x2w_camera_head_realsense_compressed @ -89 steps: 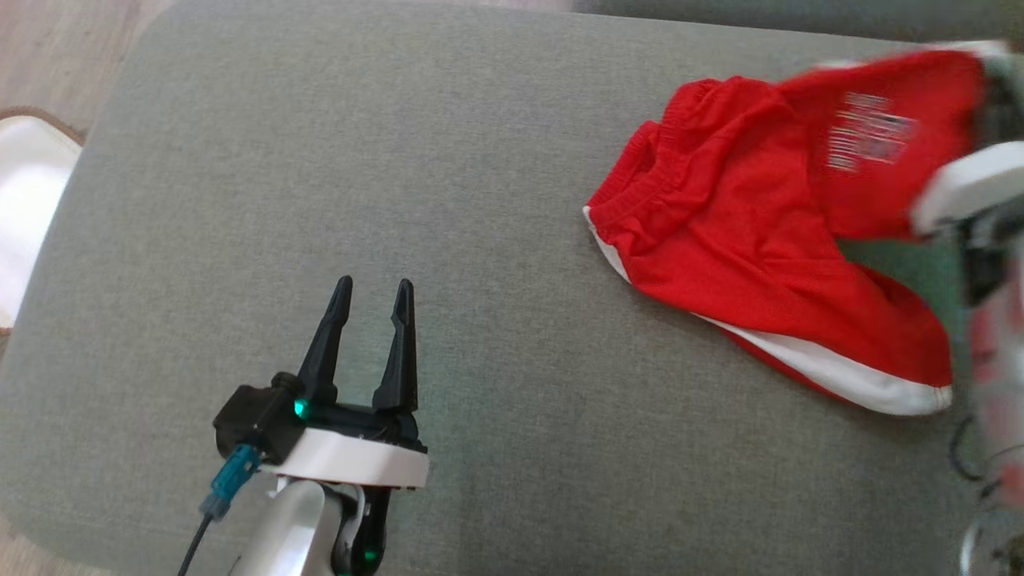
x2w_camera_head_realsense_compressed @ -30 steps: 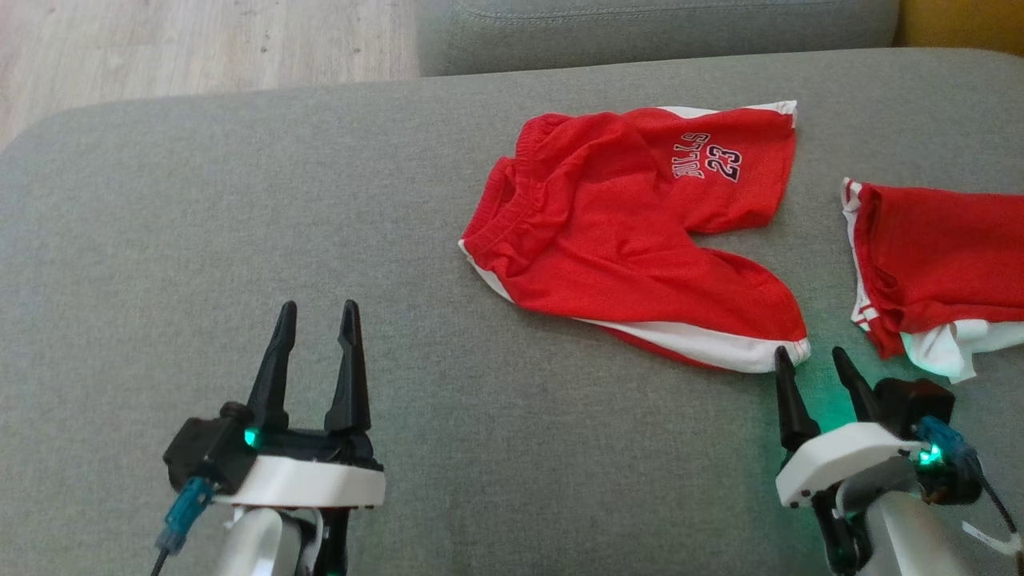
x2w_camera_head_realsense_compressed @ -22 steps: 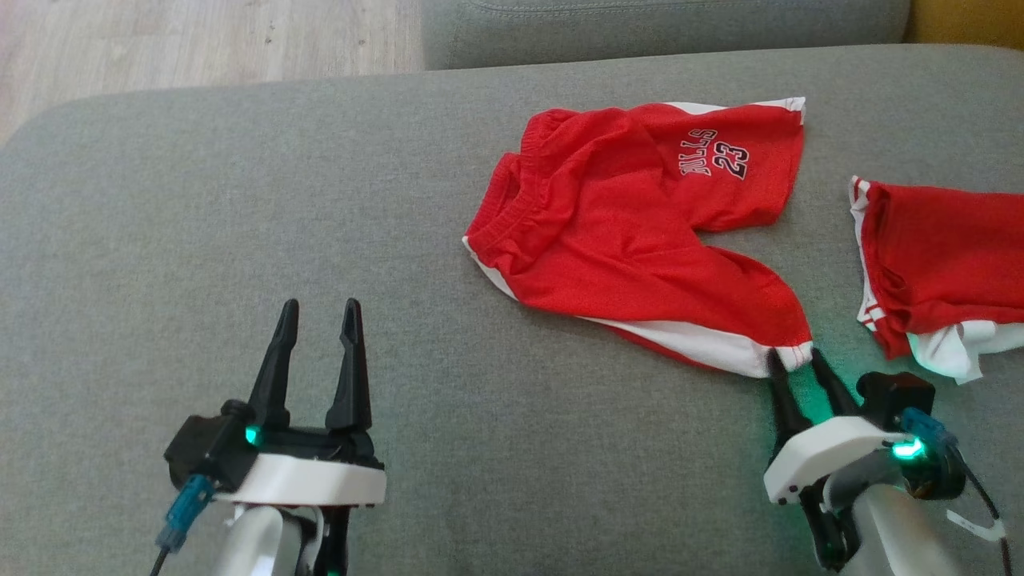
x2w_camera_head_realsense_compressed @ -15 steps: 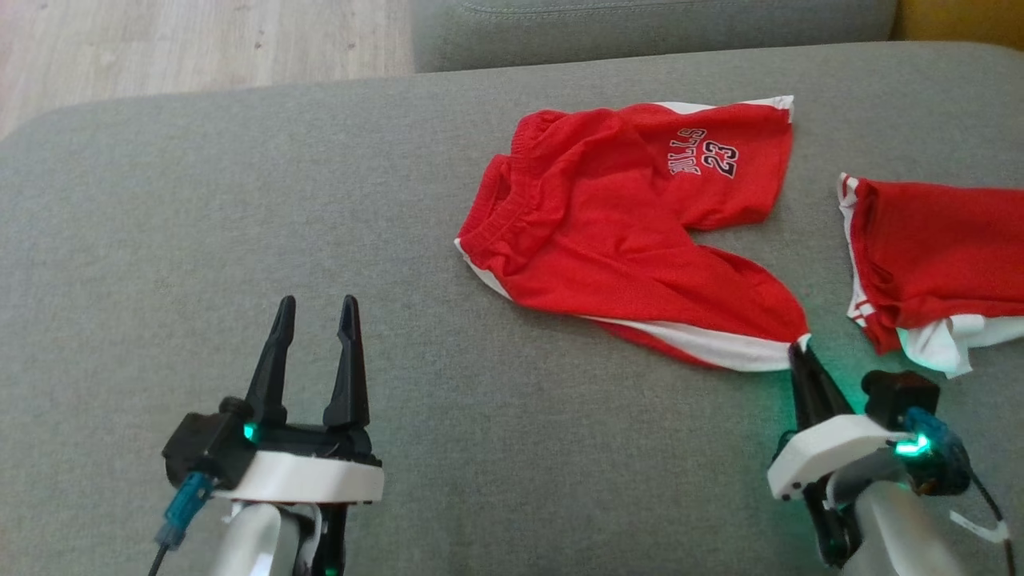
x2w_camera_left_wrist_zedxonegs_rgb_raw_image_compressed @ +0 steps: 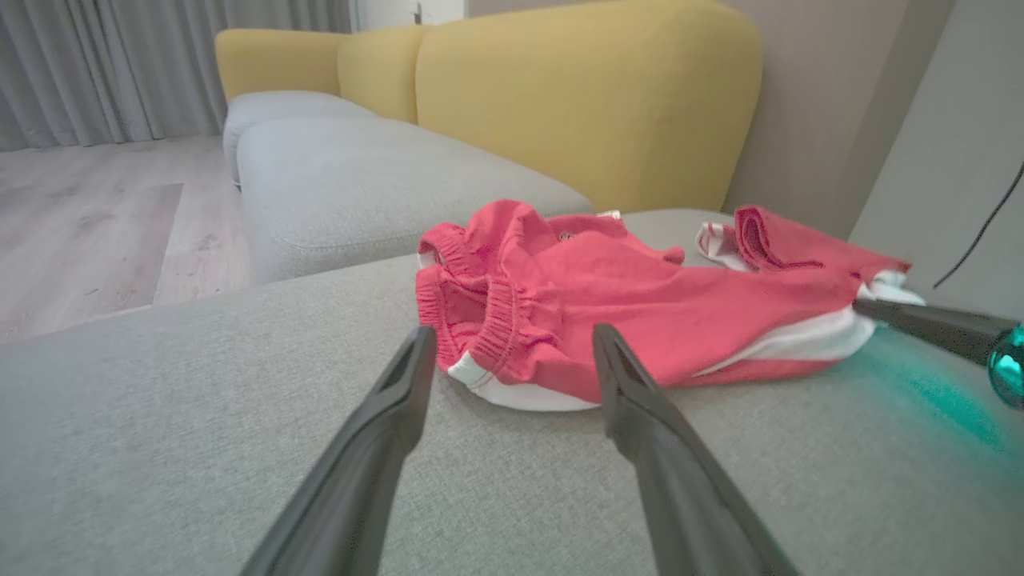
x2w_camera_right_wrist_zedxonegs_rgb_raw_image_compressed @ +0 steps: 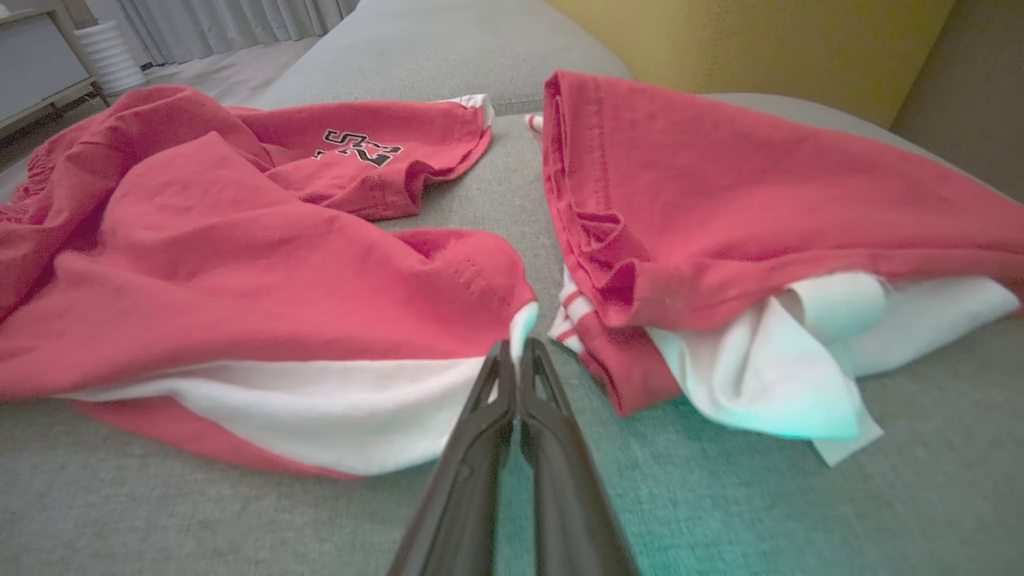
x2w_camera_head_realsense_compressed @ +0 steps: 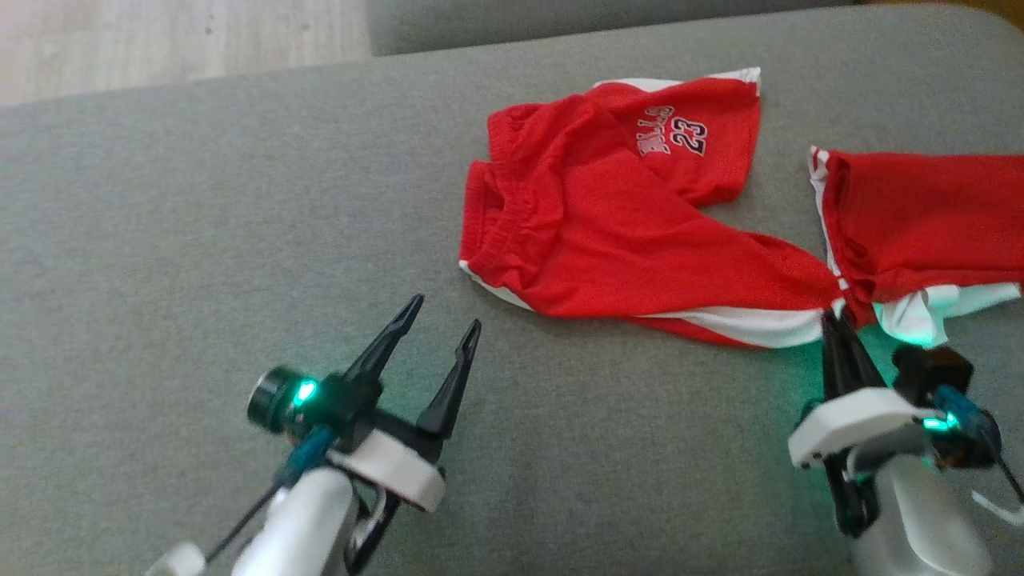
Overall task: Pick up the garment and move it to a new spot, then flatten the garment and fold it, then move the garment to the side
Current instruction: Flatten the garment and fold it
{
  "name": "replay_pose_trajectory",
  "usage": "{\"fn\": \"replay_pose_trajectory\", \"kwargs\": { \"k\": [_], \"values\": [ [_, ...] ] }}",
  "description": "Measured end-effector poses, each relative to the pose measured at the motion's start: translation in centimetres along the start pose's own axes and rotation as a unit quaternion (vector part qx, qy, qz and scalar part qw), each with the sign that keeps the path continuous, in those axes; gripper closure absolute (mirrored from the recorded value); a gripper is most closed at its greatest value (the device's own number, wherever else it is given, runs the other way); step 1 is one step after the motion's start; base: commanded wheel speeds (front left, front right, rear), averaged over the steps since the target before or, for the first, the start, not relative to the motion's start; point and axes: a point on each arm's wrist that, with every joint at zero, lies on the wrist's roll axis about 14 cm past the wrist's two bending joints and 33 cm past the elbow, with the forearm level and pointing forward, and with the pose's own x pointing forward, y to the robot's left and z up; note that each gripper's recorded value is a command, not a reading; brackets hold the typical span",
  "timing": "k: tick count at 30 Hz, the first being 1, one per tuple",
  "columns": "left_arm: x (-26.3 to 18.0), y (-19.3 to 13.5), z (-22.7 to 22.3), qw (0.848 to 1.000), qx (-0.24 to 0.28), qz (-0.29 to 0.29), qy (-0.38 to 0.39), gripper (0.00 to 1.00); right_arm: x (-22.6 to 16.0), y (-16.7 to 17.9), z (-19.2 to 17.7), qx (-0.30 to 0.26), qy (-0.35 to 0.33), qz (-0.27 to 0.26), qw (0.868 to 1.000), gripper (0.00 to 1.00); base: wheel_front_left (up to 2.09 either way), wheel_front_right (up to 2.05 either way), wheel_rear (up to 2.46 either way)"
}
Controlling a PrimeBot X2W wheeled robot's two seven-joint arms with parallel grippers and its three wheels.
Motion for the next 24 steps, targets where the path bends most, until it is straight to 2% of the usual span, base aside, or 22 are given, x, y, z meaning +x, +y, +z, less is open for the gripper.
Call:
{"fn": "replay_pose_trajectory", "kwargs": {
  "k": [3,10,18,24],
  "values": [
    [1.6,-0.2,-1.3,0.997,0.046,-0.040,0.039,0.00,0.8,0.5,0.6,-0.002,-0.005,0.008,1.000,1.00,0.00,0.00,0.00],
    [4.8,2.0,-4.0,0.984,0.118,-0.071,0.116,0.00,2.3,0.3,1.2,-0.008,-0.006,0.008,1.000,1.00,0.00,0.00,0.00],
    [6.6,2.5,-6.8,0.971,0.143,-0.104,0.162,0.00,3.1,-0.4,0.8,-0.011,0.002,-0.001,1.000,1.00,0.00,0.00,0.00],
    [7.5,3.2,-6.9,0.971,0.145,-0.103,0.159,0.00,3.2,-0.7,0.8,-0.011,0.003,-0.004,1.000,1.00,0.00,0.00,0.00]
  ]
}}
